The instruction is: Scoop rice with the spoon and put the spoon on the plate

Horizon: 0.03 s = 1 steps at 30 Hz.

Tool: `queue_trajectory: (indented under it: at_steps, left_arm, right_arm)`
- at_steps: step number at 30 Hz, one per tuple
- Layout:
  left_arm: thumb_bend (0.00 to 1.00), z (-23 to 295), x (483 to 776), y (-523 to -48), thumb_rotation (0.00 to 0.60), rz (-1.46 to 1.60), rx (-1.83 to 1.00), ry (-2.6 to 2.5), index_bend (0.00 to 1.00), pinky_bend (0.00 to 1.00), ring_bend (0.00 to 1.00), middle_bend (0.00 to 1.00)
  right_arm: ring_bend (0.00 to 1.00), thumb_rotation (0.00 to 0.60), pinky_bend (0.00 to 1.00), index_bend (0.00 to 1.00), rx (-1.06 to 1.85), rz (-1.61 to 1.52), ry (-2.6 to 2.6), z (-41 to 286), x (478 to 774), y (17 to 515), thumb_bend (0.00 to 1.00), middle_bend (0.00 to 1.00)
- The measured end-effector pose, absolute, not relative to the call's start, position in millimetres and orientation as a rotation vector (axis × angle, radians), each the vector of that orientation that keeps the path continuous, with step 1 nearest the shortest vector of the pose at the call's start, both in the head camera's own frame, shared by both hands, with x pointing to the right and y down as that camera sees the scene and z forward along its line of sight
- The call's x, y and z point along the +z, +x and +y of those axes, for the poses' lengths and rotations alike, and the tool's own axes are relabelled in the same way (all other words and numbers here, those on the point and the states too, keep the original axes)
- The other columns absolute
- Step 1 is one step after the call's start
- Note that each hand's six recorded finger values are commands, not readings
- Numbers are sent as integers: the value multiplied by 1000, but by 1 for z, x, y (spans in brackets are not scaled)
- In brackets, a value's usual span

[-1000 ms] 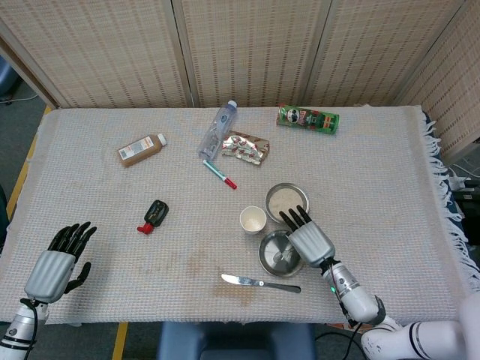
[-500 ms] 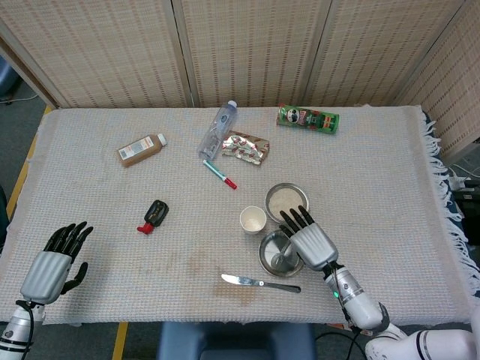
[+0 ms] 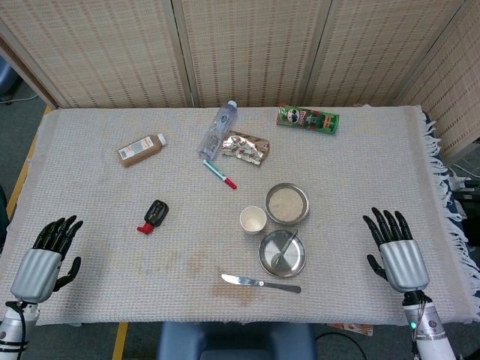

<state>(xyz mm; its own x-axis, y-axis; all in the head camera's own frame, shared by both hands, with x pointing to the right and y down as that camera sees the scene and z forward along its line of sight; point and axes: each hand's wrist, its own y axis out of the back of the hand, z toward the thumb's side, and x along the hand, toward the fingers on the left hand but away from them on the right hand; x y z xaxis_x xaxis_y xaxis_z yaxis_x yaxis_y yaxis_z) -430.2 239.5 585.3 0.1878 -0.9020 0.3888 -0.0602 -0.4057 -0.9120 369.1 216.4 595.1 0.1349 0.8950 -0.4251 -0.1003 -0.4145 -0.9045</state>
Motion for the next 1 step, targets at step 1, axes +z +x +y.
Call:
queue_trajectory:
  at_steps: [1]
  left_arm:
    - [488, 240, 586, -429, 600, 922, -1318, -1654, 0, 107, 0, 0]
  right_arm:
    - [0, 600, 0, 108, 1435, -798, -1534, 217, 596, 371, 208, 0]
